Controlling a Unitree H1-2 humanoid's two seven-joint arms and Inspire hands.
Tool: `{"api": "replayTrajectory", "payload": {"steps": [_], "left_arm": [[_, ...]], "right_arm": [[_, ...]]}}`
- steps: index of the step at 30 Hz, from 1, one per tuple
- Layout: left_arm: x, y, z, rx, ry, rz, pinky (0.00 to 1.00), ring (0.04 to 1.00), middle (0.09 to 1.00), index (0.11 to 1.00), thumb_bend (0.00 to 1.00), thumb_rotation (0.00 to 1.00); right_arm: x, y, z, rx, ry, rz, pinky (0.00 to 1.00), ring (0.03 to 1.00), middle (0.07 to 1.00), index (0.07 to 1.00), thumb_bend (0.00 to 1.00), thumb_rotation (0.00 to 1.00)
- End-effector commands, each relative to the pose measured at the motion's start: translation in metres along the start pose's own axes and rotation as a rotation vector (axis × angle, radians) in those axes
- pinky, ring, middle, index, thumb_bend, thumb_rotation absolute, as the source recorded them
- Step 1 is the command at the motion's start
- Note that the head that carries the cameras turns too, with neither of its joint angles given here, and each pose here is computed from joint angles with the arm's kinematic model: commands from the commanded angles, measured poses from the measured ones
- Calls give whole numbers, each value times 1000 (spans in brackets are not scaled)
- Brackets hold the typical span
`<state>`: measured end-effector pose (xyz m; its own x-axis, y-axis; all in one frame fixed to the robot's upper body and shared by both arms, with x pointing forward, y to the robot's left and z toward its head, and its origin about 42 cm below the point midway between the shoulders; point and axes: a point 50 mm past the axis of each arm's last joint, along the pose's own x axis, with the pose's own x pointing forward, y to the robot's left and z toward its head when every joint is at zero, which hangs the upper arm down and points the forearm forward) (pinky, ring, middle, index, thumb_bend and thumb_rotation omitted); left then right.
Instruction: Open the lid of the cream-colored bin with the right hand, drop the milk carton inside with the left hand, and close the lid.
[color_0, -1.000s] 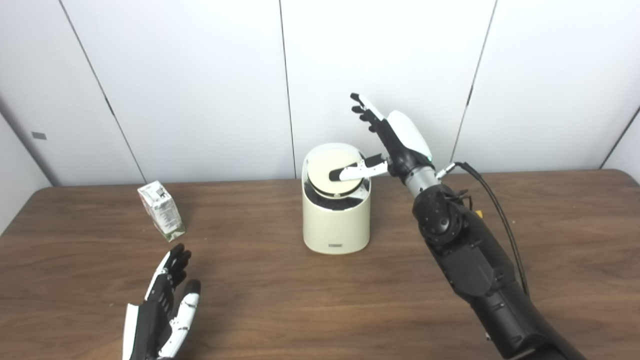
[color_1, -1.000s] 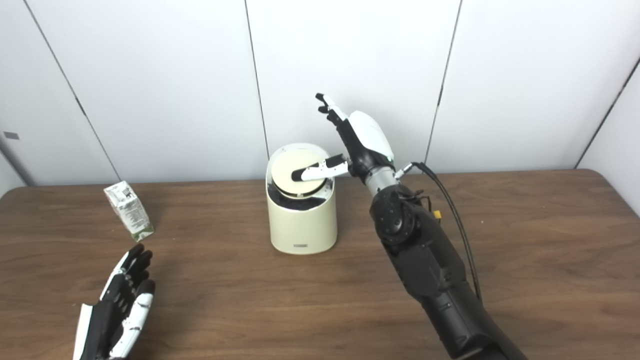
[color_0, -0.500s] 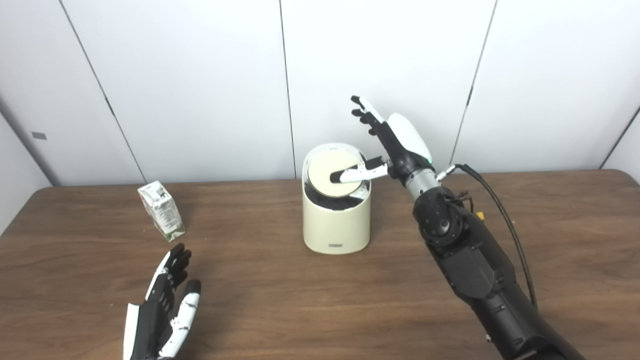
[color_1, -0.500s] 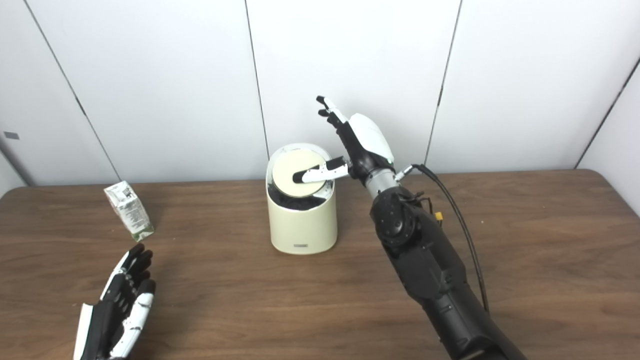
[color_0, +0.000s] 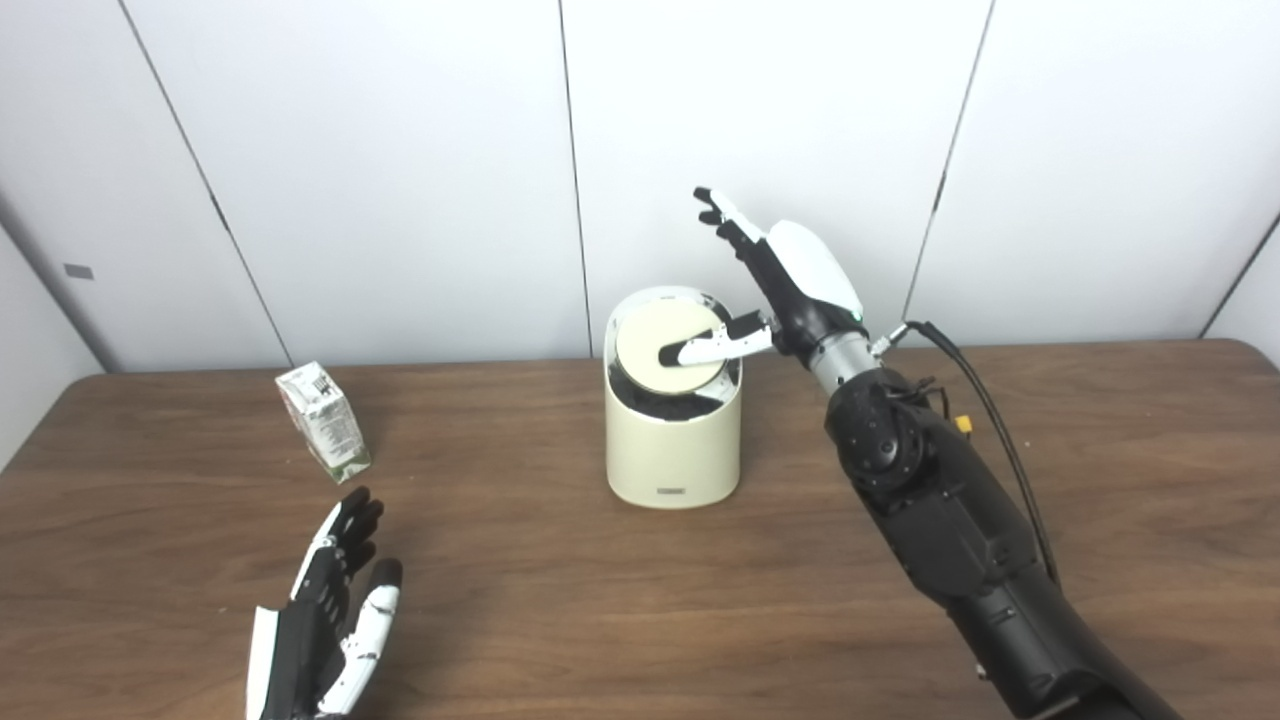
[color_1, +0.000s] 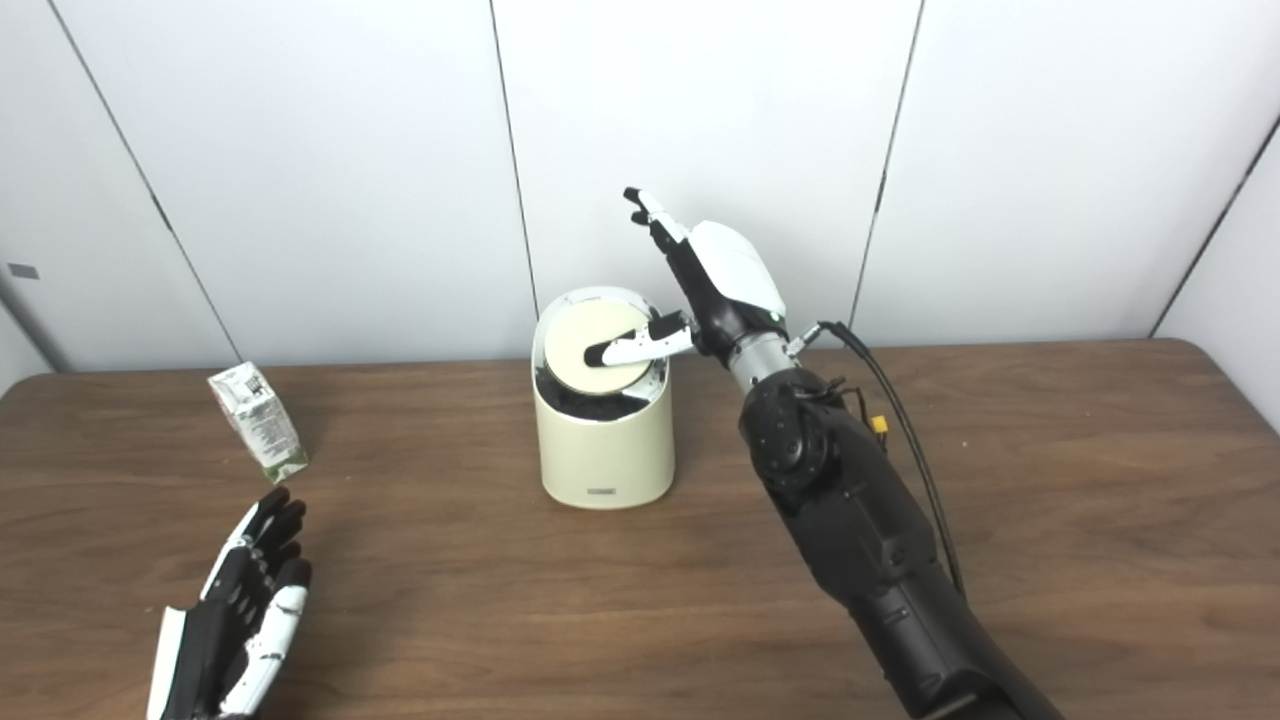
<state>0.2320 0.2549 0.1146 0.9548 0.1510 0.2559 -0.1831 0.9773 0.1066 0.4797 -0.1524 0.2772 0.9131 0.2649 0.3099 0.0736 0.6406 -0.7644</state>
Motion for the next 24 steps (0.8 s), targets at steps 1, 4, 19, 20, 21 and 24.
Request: {"api": "replayTrajectory", "payload": {"steps": [1, 4, 19, 20, 21, 24], "left_arm": [[-18, -11, -25, -21, 97, -9, 908, 917, 892, 948, 421, 591], [-19, -11, -25, -14, 102, -5, 900, 910, 886, 942, 429, 602], [-14, -15, -30, -11, 101, -3, 893, 908, 884, 944, 429, 595], [-14, -15, -30, -12, 103, -3, 896, 905, 883, 943, 430, 598], [-14, -15, -31, -13, 105, -3, 909, 908, 884, 944, 431, 593], [-14, -14, -31, -17, 111, 1, 915, 908, 884, 947, 428, 573]], "right_arm": [[10, -16, 13, 61, -26, -51, 799, 878, 894, 959, 955, 346], [7, -16, 13, 137, 5, -46, 781, 865, 888, 963, 834, 446], [-2, -29, 6, 280, 92, -37, 753, 860, 884, 952, 674, 630], [-4, -31, 5, 294, 100, -38, 740, 845, 879, 945, 631, 672], [-5, -33, 5, 308, 109, -38, 729, 834, 875, 938, 593, 685], [-11, -38, 4, 334, 126, -40, 723, 828, 875, 921, 514, 741]]}}
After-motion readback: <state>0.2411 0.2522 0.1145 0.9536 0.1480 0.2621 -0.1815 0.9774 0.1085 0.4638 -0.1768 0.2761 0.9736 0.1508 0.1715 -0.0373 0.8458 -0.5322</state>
